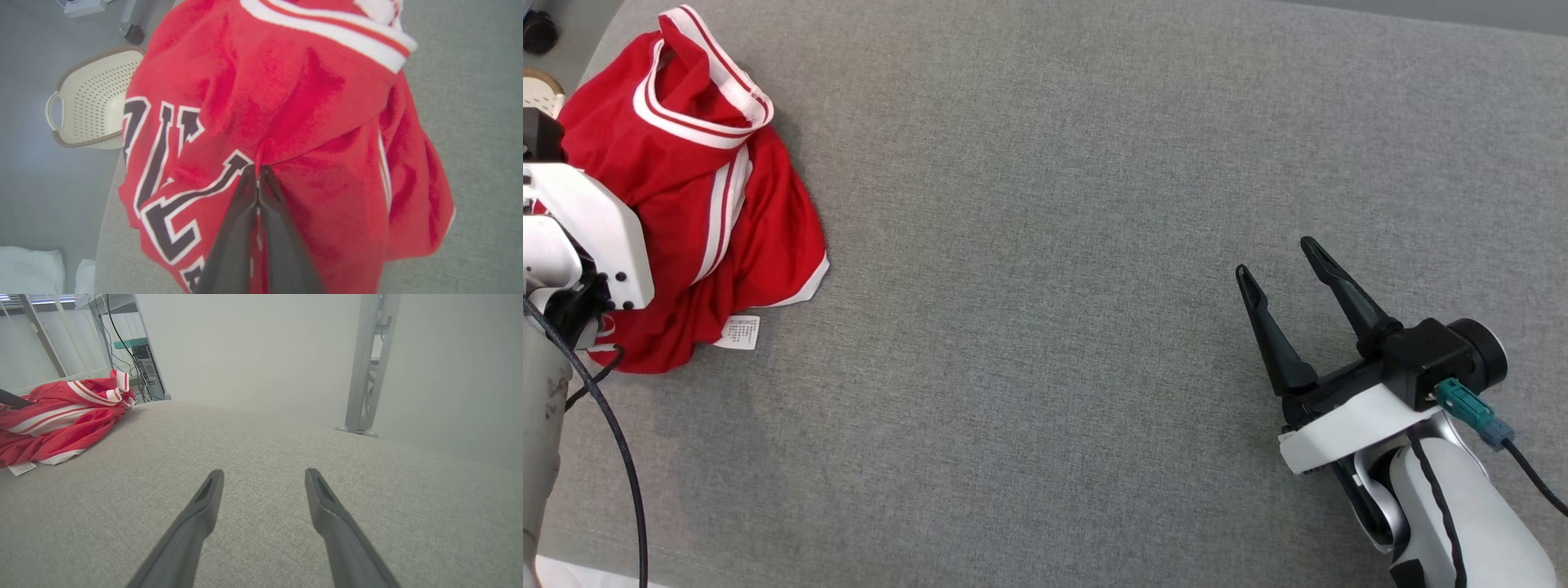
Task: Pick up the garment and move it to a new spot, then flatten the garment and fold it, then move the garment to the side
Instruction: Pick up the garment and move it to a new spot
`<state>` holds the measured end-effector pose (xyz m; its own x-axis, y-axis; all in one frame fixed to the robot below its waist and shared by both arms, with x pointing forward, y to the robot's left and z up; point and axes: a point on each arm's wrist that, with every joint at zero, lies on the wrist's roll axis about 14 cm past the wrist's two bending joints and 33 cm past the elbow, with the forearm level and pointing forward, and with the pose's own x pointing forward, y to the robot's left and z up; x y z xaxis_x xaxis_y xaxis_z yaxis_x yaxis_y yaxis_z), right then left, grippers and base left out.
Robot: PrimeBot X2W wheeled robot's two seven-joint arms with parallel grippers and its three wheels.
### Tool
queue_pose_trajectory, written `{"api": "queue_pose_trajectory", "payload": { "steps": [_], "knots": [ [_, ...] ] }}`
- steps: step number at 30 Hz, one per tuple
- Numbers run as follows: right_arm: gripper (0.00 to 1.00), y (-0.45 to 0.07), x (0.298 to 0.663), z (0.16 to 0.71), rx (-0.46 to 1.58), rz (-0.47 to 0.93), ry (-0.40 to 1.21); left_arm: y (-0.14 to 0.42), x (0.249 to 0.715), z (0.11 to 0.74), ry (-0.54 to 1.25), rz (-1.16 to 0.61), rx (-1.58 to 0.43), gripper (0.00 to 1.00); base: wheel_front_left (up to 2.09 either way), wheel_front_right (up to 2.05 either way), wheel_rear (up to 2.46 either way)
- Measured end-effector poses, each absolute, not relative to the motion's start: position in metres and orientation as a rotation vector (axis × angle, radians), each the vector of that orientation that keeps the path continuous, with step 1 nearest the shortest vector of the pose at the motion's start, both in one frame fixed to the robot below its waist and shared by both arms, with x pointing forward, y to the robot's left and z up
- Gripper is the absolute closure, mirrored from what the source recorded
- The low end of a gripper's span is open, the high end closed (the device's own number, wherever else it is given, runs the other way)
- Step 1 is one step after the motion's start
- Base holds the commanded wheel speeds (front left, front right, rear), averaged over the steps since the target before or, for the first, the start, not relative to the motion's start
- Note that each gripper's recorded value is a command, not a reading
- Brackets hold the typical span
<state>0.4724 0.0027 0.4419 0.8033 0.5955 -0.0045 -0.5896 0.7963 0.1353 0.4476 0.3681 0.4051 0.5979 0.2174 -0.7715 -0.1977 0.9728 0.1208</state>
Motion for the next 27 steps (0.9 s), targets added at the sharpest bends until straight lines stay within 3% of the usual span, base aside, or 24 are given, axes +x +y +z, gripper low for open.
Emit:
{"api": "queue_pose_trajectory", "payload": {
  "steps": [14,27],
  "knots": [
    [0.0,0.008,0.455,0.48,0.147,0.622,-0.012,0.375,0.488,0.527,0.374,0.247,0.124,1.0,0.0,0.0,0.0],
    [0.0,-0.013,0.429,0.528,0.156,0.541,-0.113,0.27,0.505,0.679,-0.17,-0.004,0.091,1.0,0.0,0.0,0.0]
  ]
}}
